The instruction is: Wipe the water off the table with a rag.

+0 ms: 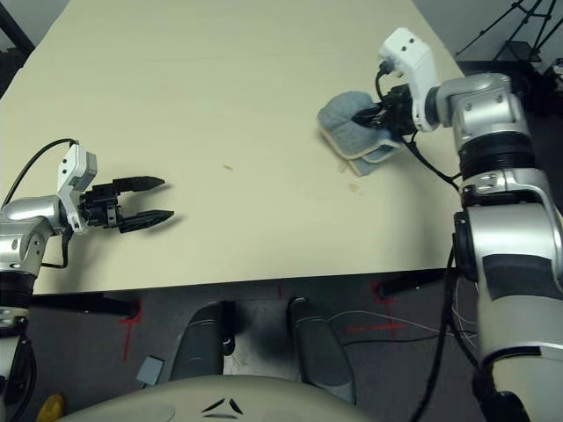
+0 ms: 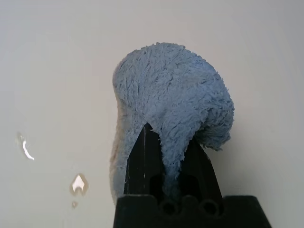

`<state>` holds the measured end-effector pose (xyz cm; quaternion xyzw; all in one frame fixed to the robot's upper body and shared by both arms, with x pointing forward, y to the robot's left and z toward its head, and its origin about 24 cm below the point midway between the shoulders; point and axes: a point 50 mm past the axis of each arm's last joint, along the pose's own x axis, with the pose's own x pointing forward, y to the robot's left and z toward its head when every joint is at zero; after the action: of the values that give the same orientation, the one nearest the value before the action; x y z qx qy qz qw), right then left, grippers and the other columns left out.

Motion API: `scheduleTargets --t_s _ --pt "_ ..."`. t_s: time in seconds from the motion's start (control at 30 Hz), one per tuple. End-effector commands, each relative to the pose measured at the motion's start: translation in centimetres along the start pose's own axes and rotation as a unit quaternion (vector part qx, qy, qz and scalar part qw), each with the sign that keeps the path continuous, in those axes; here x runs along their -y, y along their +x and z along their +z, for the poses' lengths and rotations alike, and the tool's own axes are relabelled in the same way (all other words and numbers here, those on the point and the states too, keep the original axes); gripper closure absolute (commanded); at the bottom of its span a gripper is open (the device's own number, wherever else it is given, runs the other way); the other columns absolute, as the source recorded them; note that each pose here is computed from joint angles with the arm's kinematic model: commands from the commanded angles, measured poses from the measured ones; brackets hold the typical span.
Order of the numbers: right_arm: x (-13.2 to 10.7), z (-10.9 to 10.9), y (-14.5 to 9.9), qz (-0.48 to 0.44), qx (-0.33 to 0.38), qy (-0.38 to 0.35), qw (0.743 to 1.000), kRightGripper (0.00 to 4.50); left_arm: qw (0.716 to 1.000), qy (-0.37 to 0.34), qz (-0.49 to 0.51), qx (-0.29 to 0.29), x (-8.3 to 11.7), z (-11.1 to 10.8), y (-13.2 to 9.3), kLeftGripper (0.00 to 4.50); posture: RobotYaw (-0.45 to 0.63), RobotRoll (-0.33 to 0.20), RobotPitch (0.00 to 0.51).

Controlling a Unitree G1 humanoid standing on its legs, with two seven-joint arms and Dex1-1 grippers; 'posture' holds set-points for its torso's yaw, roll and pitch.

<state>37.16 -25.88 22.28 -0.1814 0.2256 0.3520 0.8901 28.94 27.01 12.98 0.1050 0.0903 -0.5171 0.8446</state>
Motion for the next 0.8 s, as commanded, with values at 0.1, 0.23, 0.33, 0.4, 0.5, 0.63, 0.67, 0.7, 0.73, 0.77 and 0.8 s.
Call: scheduleTargets --t_s 0.1,0.23,0.33,0.4,0.5,0.63,0.67,0.7,0.73,0.77,0.8 --pt "0.7 -2.9 0.0 -0.037 -0.011 0.029 0.999 4.42 1.0 -0.001 -0.008 -0.009 -0.1 -0.4 0.2 0.0 -0.17 0.0 0.113" --pt "0.9 -5.1 1.1 -0.076 -0.017 0.047 0.996 3.69 1.0 0.002 -0.008 -0.006 0.0 -0.4 0.4 0.0 -0.17 0.0 0.106" --pt "1.2 -6.2 1.3 -0.114 -0.022 0.032 0.993 2.71 1.0 0.003 -0.006 -0.005 0.0 -0.3 0.4 0.0 -0.17 0.0 0.104" --pt "1.5 -6.4 1.0 -0.137 -0.02 0.01 0.99 1.95 1.0 0.007 -0.001 -0.003 -0.1 -0.3 0.3 0.0 -0.17 0.0 0.1" --pt "1.9 -6.3 0.7 -0.161 -0.007 0.003 0.987 0.72 1.0 0.008 0.006 0.003 -0.2 -0.2 0.4 0.0 -0.17 0.0 0.1" --pt "2.9 -5.4 -0.6 -0.216 0.041 0.005 0.976 0.05 0.998 0.02 0.051 0.03 -0.7 0.2 0.5 0.0 -0.17 0.0 0.101" --pt "3.0 -5.2 -0.9 -0.225 0.056 -0.002 0.973 0.05 0.997 0.024 0.068 0.041 -0.9 0.2 0.6 0.0 -0.17 0.0 0.101" --pt "3.0 -5.1 -1.0 -0.229 0.07 -0.004 0.971 0.05 0.994 0.029 0.086 0.054 -1.1 0.3 0.6 0.0 -0.17 0.0 0.101" --pt "3.1 -5.1 -1.1 -0.232 0.079 -0.002 0.97 0.05 0.992 0.027 0.101 0.063 -1.3 0.3 0.6 0.0 -0.17 0.0 0.103" --pt "3.1 -5.2 -1.1 -0.234 0.088 0.003 0.968 0.05 0.99 0.022 0.118 0.071 -1.5 0.3 0.5 0.0 -0.16 0.0 0.106" --pt "3.1 -5.3 -1.2 -0.237 0.097 0.009 0.967 0.05 0.988 0.019 0.136 0.078 -1.7 0.3 0.5 0.0 -0.16 0.0 0.106"
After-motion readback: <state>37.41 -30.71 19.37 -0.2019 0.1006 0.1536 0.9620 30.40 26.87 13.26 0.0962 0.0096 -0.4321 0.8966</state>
